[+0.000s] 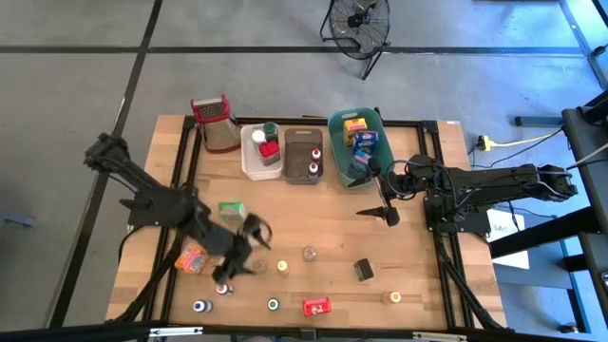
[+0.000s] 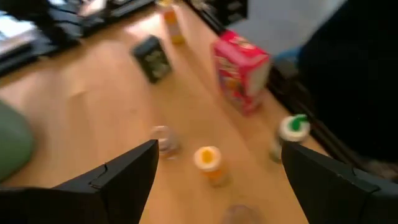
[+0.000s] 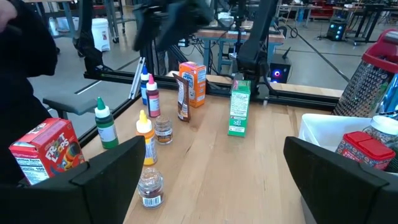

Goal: Pick & Place Kitchen Items
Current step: Put the green food coloring bottle into the middle black transparent bin

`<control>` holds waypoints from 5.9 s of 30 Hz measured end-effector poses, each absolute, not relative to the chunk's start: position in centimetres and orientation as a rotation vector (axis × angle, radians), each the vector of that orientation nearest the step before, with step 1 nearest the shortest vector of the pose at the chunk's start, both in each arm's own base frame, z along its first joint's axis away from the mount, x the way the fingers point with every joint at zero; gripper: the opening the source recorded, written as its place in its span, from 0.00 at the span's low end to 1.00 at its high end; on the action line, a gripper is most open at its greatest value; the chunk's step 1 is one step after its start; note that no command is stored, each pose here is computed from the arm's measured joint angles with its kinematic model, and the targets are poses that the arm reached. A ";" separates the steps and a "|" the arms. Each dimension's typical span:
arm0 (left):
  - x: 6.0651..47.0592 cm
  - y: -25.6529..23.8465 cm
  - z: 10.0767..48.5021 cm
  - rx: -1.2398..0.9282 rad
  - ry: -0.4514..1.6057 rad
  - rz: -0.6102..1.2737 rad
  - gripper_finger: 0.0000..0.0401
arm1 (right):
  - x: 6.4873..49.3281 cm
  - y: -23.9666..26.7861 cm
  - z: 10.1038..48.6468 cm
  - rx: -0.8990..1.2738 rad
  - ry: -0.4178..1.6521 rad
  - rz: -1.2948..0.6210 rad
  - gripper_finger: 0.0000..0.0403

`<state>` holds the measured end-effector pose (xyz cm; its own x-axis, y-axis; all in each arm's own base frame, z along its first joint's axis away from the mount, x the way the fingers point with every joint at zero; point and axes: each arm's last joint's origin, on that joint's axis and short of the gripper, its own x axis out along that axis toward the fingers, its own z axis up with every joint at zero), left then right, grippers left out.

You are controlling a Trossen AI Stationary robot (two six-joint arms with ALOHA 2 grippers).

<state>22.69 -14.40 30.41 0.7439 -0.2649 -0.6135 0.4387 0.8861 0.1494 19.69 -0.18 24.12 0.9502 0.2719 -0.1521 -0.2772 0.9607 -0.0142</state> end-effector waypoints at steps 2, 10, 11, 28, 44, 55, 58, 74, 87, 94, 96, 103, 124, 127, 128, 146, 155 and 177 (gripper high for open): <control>23.2 -15.8 30.6 0.306 0.677 -0.404 0.84 | 19.7 -0.2 24.1 -0.036 0.150 0.279 0.96; 25.6 -18.3 31.7 0.209 0.886 -0.274 0.84 | 19.7 -0.2 24.0 -0.033 0.160 0.280 0.96; 25.9 -18.5 31.9 0.180 0.894 -0.256 0.84 | 19.7 -0.2 23.9 -0.029 0.169 0.282 0.96; 29.4 -21.1 28.9 -0.262 1.133 -0.095 0.84 | 19.5 0.5 23.3 0.103 0.254 0.302 0.96; 31.0 -23.7 25.3 -0.395 1.161 -0.022 0.82 | 19.4 0.5 23.0 0.061 0.280 0.307 0.96; 30.1 -24.7 25.3 -0.387 1.139 0.007 0.82 | 19.4 0.5 23.0 0.061 0.280 0.307 0.96; 30.1 -24.8 25.3 -0.355 1.121 0.007 0.82 | 19.4 0.5 23.0 0.061 0.280 0.307 0.96; 29.8 -25.1 25.3 -0.397 1.114 0.034 0.82 | 19.3 0.5 22.7 0.093 0.321 0.302 0.96; 29.9 -25.0 25.3 -0.314 1.075 0.029 0.82 | 19.5 0.5 23.1 0.059 0.270 0.307 0.96; 30.2 -25.2 24.5 -0.296 1.093 0.034 0.82 | 19.5 0.5 23.1 0.059 0.270 0.307 0.96; 30.4 -25.4 23.8 -0.284 1.111 0.037 0.82 | 19.5 0.5 23.1 0.060 0.271 0.307 0.96; 30.9 -26.0 21.6 -0.266 1.176 0.038 0.82 | 19.4 0.5 23.0 0.069 0.283 0.307 0.96; 32.4 -25.4 19.2 -0.222 1.248 -0.008 0.81 | 19.3 1.1 22.8 0.067 0.305 0.338 0.96; 32.5 -25.3 19.2 -0.220 1.249 -0.012 0.78 | 19.3 1.1 22.7 0.081 0.313 0.335 0.96; 32.5 -25.3 19.2 -0.219 1.249 -0.014 0.76 | 19.3 1.1 22.7 0.087 0.317 0.335 0.96; 32.5 -25.3 19.2 -0.233 1.254 -0.019 0.50 | 19.3 1.1 22.6 0.090 0.327 0.334 0.96; 32.5 -25.3 19.2 -0.234 1.253 -0.018 0.37 | 19.3 1.1 22.6 0.090 0.327 0.334 0.96; 32.1 -23.8 25.0 -0.150 1.296 -0.065 0.36 | 19.3 1.2 22.6 0.096 0.329 0.339 0.96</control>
<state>32.06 -23.83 24.96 0.2708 -0.1324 -0.9535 -0.0362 0.9884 -0.1476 19.28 1.25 22.62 0.8906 0.3418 -0.3001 -0.3109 0.9390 0.1470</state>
